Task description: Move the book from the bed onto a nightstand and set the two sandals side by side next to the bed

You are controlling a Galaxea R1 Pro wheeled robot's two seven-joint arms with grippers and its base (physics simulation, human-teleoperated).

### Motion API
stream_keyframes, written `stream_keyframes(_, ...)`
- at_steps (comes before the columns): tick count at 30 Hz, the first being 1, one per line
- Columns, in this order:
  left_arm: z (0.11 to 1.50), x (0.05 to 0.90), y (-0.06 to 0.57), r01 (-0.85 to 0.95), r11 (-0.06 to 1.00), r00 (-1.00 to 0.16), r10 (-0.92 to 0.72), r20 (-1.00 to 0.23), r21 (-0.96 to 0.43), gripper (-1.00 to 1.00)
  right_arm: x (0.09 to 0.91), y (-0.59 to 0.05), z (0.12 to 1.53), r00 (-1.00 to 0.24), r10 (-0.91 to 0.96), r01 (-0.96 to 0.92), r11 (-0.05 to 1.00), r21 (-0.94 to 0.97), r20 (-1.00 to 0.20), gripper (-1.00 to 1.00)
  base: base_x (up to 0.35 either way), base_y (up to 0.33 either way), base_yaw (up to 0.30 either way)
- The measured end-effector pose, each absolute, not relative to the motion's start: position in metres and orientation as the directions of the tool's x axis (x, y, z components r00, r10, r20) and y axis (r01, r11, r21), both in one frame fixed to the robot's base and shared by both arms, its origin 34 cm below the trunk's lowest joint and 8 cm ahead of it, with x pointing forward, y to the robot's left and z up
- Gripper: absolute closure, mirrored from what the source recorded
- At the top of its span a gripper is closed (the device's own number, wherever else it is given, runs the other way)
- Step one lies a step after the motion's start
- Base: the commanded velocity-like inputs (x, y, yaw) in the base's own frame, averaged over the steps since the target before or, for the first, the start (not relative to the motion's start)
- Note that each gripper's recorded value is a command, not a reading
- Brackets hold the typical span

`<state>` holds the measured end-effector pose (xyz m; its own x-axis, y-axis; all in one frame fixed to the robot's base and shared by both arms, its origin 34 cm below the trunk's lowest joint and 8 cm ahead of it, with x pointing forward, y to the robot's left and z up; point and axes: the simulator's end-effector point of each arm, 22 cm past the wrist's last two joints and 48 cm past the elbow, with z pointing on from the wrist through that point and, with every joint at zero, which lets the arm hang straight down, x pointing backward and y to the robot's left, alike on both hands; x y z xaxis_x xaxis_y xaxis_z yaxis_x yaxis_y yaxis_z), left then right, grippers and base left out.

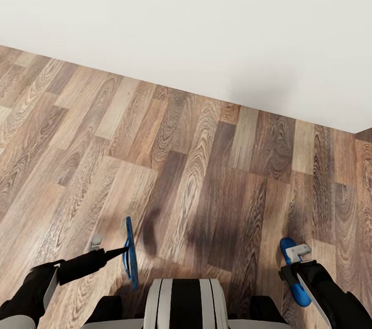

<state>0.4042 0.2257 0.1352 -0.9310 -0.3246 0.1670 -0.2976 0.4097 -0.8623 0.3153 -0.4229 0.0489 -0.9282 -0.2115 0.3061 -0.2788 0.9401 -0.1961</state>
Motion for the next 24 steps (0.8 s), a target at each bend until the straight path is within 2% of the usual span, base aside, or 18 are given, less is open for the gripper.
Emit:
stream_keyframes(5, 0.140, 0.430, 0.212, -0.282, 0.386, -0.930, -0.335, 0.152, -0.878, 1.00, 0.316, -0.423, 0.049, -0.928, -0.212, -0.280, 0.940, -0.196, 0.306, -1.00, 0.000, 0.000, 0.000)
stream_keyframes(11, 0.151, 0.476, 0.166, -0.242, 0.377, -0.931, -0.349, 0.105, -0.894, 1.00, 0.315, -0.423, 0.049, -0.928, -0.213, -0.280, 0.940, -0.195, 0.306, -1.00, 0.000, 0.000, 0.000)
stream_keyframes(20, 0.153, 0.489, 0.159, -0.246, 0.390, -0.928, -0.360, 0.099, -0.887, 1.00, 0.315, -0.423, 0.049, -0.928, -0.213, -0.280, 0.940, -0.196, 0.306, -1.00, 0.000, 0.000, 0.000)
stream_keyframes(24, 0.167, 0.493, 0.156, -0.227, 0.331, -0.927, -0.362, 0.099, -0.916, 1.00, 0.315, -0.424, 0.049, -0.928, -0.211, -0.279, 0.940, -0.198, 0.306, -1.00, 0.000, 0.000, 0.000)
